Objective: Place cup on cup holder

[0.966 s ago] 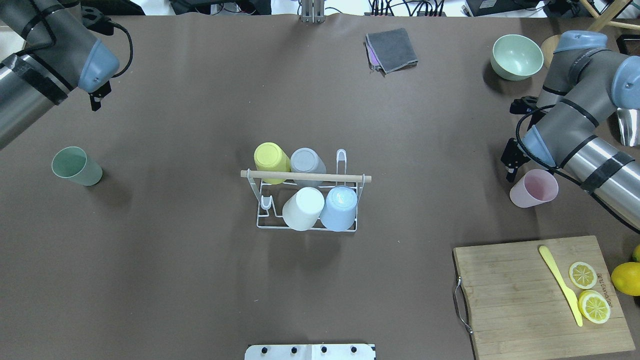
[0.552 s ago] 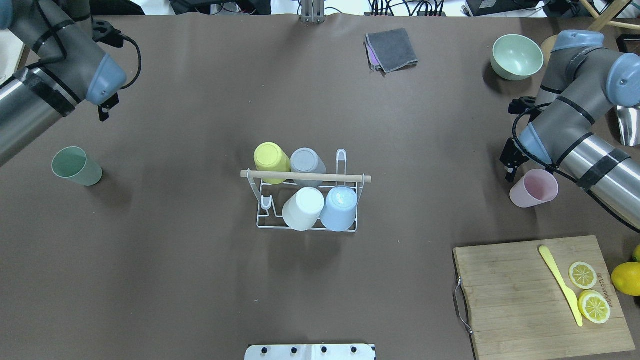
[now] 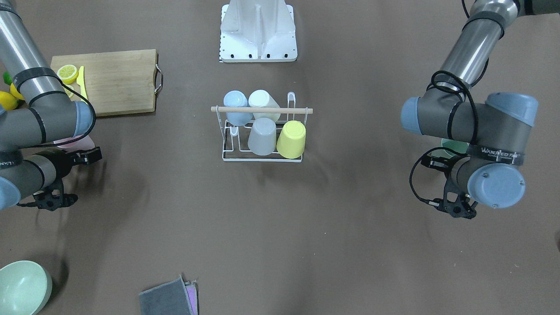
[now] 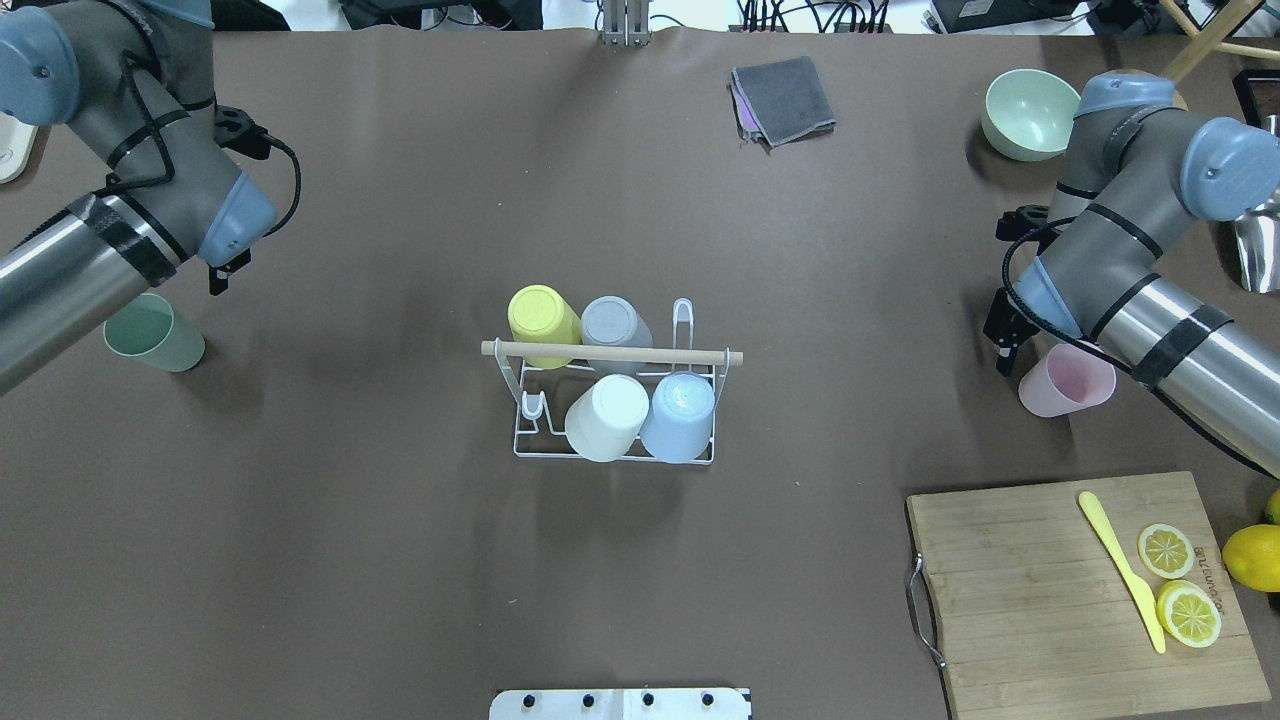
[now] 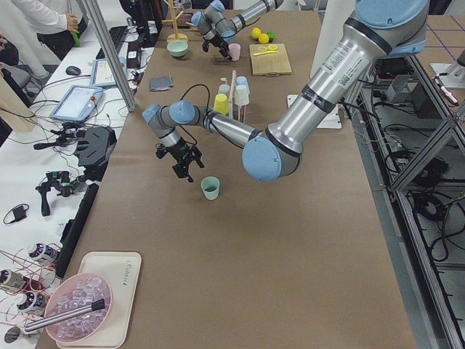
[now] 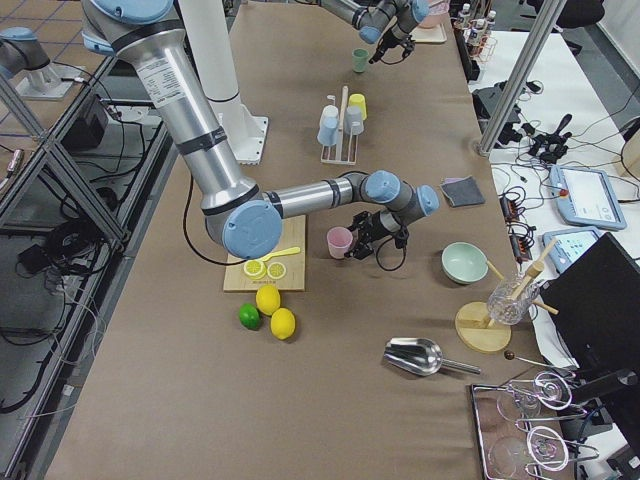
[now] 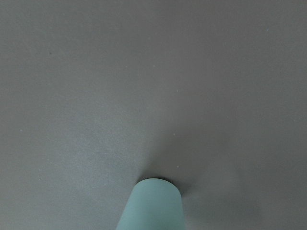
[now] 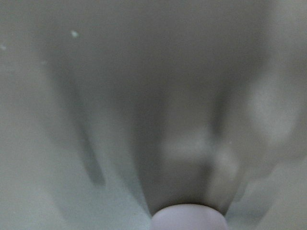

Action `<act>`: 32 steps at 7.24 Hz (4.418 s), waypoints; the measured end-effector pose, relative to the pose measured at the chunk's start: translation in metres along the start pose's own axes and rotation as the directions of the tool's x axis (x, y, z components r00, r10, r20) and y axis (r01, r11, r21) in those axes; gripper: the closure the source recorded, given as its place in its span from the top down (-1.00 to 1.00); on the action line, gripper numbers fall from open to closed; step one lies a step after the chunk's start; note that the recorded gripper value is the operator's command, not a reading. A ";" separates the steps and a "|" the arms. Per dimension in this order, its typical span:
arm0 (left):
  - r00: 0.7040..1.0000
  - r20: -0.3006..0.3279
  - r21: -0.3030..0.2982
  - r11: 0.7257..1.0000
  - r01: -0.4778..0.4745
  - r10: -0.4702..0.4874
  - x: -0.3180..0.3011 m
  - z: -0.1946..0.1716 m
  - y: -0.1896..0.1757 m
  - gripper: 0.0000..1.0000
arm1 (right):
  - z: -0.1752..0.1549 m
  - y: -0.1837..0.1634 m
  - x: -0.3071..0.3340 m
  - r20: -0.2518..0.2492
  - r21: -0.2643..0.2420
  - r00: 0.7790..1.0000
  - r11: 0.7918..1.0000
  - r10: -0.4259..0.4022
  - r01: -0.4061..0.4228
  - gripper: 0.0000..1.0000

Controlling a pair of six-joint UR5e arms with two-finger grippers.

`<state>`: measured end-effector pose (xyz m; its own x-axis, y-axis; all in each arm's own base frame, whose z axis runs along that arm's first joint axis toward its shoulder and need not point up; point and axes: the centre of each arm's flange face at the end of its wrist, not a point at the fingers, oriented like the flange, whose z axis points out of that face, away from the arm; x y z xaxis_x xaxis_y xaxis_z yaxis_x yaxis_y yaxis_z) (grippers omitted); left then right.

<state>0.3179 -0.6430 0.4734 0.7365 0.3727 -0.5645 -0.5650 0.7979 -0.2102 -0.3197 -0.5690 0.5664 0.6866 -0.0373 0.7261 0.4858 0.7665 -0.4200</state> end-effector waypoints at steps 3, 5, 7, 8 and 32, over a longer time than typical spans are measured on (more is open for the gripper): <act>1.000 0.016 -0.023 1.000 -0.020 0.021 -0.005 0.016 0.002 0.95 | 0.006 0.002 0.005 -0.009 -0.026 1.000 0.999 -0.023 0.023 0.65; 0.999 0.027 -0.047 0.999 -0.026 0.028 -0.005 0.030 0.002 0.95 | 0.011 0.004 0.006 -0.012 -0.046 0.999 0.998 -0.031 0.031 0.24; 0.998 0.053 -0.067 0.997 -0.035 0.039 -0.003 0.045 -0.002 0.95 | 0.011 0.004 0.006 -0.012 -0.055 1.000 0.998 -0.026 0.025 0.19; 0.996 0.074 -0.073 0.997 -0.040 0.045 -0.004 0.049 -0.004 0.95 | 0.011 0.005 0.006 -0.011 -0.058 1.000 0.998 -0.021 0.020 0.00; 0.998 0.051 -0.141 0.990 0.033 -0.026 -0.022 0.057 0.010 -0.40 | -0.190 0.067 0.047 0.202 0.430 0.878 0.845 -0.434 0.318 -0.38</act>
<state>0.3174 -0.6165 0.5297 0.7690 0.3755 -0.5174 -0.5870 0.7352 -0.3389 -0.1524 -0.6410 0.4687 0.2829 -0.2356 0.9298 0.3963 0.9115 0.1104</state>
